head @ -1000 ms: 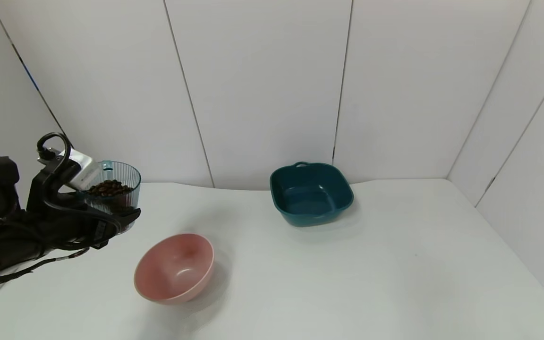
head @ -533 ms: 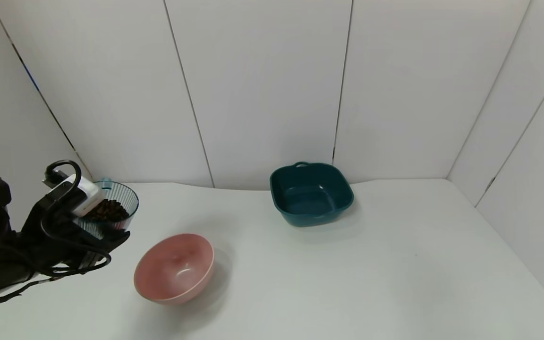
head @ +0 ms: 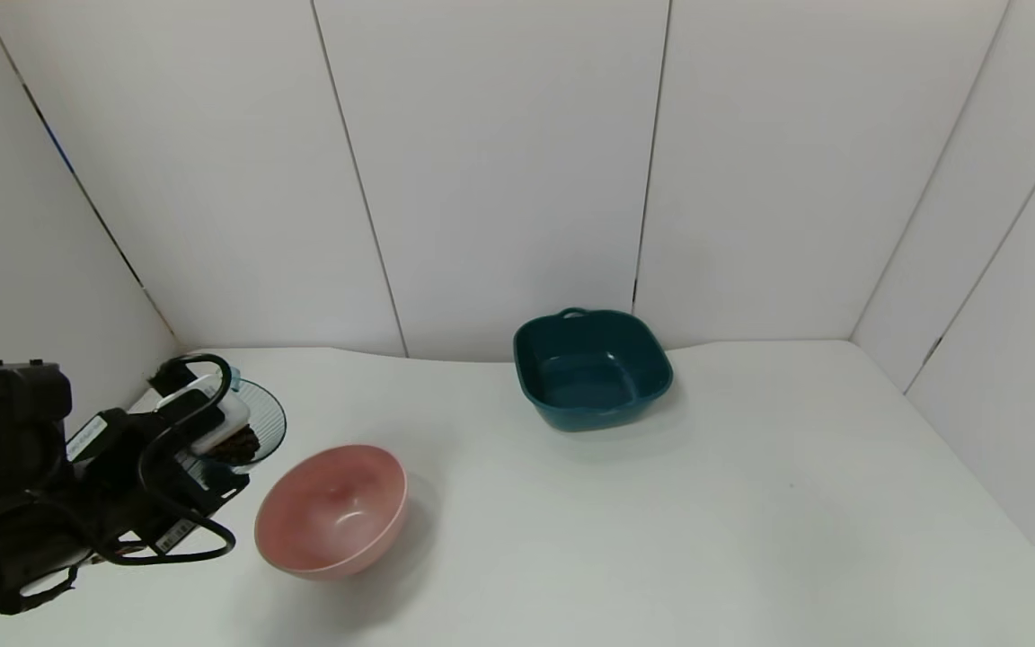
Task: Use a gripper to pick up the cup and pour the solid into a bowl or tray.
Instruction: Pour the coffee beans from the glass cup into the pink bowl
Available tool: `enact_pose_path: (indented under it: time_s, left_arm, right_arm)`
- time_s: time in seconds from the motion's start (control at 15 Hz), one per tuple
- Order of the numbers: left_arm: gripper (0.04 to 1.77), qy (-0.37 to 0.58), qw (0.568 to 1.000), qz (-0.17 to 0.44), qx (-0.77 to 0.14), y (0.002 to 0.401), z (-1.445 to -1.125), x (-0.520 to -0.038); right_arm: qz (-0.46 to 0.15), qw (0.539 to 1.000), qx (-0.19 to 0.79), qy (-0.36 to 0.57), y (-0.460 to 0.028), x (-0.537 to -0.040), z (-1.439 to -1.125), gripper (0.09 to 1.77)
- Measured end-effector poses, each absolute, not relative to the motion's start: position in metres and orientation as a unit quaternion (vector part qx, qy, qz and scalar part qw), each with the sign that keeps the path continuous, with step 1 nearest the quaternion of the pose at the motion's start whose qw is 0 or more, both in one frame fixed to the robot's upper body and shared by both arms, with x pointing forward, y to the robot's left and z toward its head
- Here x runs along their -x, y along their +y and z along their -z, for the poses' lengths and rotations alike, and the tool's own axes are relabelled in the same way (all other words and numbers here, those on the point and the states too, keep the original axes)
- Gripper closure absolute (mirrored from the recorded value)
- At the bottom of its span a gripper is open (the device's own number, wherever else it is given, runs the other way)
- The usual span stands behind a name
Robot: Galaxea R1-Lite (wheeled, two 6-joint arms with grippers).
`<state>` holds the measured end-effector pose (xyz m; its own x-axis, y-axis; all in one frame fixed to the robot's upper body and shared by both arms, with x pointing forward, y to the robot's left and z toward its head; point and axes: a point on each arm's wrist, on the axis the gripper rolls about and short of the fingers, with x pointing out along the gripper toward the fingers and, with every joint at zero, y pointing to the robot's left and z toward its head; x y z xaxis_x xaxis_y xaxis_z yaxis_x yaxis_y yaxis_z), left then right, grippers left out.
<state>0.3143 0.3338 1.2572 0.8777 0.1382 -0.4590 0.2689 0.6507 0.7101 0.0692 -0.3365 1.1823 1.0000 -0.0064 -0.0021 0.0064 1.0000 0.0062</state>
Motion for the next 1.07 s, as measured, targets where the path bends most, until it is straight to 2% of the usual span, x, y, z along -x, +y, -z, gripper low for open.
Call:
enact_pose_path:
  time_s: [1.07]
  left_arm:
    - [0.53, 0.288, 0.794, 0.019, -0.535, 0.305, -1.239, -0.307]
  right_arm:
    - [0.003, 1.000, -0.003, 0.001, -0.336, -0.069, -1.182, 0.15]
